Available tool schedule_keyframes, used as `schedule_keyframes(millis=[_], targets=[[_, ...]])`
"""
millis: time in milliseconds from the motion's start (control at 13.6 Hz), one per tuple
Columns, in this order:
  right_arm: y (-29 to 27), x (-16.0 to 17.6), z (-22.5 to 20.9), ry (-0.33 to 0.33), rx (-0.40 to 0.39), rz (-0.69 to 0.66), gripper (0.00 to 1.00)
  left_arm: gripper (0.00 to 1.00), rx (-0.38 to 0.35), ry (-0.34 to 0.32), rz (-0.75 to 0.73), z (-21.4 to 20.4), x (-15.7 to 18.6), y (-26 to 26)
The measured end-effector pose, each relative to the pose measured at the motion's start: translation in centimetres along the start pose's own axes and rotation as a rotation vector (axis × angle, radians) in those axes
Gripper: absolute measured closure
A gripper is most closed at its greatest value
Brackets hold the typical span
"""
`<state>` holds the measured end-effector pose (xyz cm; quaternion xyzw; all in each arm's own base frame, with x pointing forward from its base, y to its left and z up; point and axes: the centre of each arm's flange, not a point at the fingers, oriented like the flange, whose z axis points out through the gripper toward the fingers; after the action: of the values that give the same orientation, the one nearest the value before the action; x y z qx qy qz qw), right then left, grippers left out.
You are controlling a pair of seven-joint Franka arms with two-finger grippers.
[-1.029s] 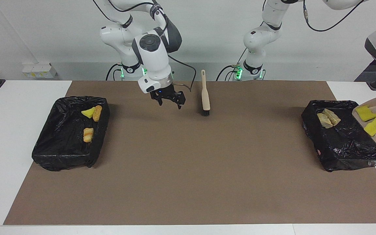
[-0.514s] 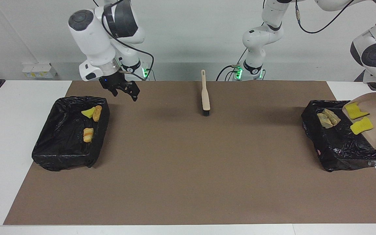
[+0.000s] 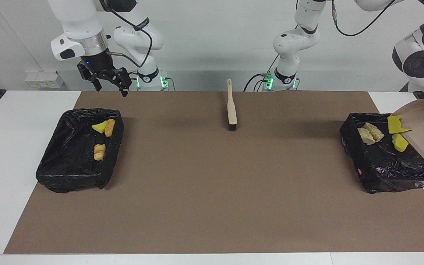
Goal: Sweep and dump trash in bin
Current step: 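Tip the dustpan into the bin with the left gripper while the right gripper withdraws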
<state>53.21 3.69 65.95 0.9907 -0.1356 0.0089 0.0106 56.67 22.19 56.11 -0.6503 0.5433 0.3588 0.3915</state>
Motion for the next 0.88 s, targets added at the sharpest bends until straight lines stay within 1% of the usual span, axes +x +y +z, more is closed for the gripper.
schedule_keyframes(millis=[220,294,441,514,735,808,882], targets=[[0.4,1.1,-0.7,0.009,0.001,-0.006,0.00,0.69,0.011,0.002,-0.032,-0.5,-1.2,-0.5],[0.4,1.5,-0.5,0.005,0.001,-0.008,0.00,0.69,0.006,0.022,-0.044,-0.6,-1.2,-0.6],[0.3,2.0,-0.1,-0.004,0.002,-0.011,0.00,0.69,-0.020,0.104,-0.093,-0.5,-0.7,-0.7],[0.1,2.2,-0.2,-0.005,0.004,-0.015,0.00,0.69,-0.033,0.162,-0.135,-0.8,-0.7,-0.9],[-0.9,1.6,-0.8,-0.011,0.003,-0.037,0.00,0.69,-0.043,0.243,-0.193,-1.5,-1.1,-1.2],[-1.4,1.4,-0.9,-0.009,0.004,-0.047,0.00,0.69,-0.055,0.297,-0.219,-1.8,-1.0,-1.2],[-1.9,1.3,-1.0,-0.008,0.005,-0.056,0.00,0.69,-0.078,0.365,-0.253,-2.2,-0.7,-1.1]])
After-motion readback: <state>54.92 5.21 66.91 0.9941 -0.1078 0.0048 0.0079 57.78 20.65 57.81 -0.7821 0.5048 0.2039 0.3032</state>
